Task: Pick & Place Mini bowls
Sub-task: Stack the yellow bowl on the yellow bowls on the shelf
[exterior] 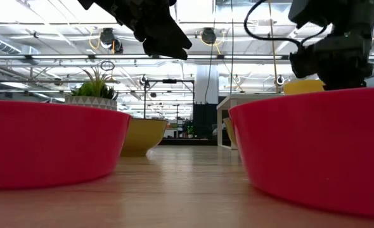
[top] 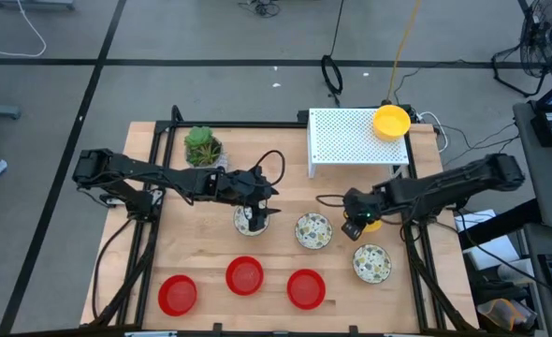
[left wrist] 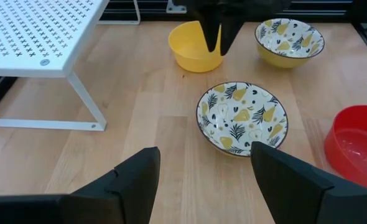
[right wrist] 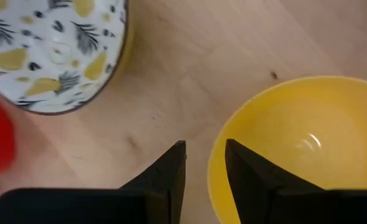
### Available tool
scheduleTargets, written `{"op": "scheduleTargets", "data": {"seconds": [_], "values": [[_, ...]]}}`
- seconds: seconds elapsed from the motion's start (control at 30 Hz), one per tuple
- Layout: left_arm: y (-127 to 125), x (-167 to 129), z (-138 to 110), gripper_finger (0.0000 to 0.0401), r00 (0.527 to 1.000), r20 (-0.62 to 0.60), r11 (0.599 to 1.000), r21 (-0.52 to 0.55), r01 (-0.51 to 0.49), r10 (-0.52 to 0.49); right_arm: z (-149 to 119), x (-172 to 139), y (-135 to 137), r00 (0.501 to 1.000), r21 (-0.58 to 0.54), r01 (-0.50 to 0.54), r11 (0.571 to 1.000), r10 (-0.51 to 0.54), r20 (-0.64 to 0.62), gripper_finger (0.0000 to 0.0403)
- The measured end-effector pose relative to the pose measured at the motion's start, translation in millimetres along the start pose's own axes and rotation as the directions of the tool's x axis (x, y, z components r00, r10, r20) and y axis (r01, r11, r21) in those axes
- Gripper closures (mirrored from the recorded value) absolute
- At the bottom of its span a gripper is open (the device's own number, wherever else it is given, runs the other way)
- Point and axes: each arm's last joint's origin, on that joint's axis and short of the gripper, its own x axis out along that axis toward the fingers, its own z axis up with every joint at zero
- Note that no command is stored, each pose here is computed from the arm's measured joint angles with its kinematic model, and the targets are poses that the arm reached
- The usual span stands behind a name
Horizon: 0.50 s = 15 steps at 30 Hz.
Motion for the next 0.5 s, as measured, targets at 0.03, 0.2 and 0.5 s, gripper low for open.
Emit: {"op": "scheduleTargets", "data": {"seconds": [0.03,0.2,0.5], "values": [[0,0,0,0.0146,1.0,0.0,1.0,0.001,0.0,0.0,0,2,0,1.0,0.0,0.007,1.0,-0.007,-0.004,0.0303],[0,0,0,0.0146,1.0,-0.004,1.0,0.003,0.0,0.0,1,12,1,0.998,-0.004,0.048,0.999,-0.048,-0.034,0.0303],[0,0,-3,0.0146,1.0,-0.026,1.0,0.005,-0.001,0.001,2,25,1,0.991,-0.048,0.12,0.992,-0.122,-0.06,0.0323]]}}
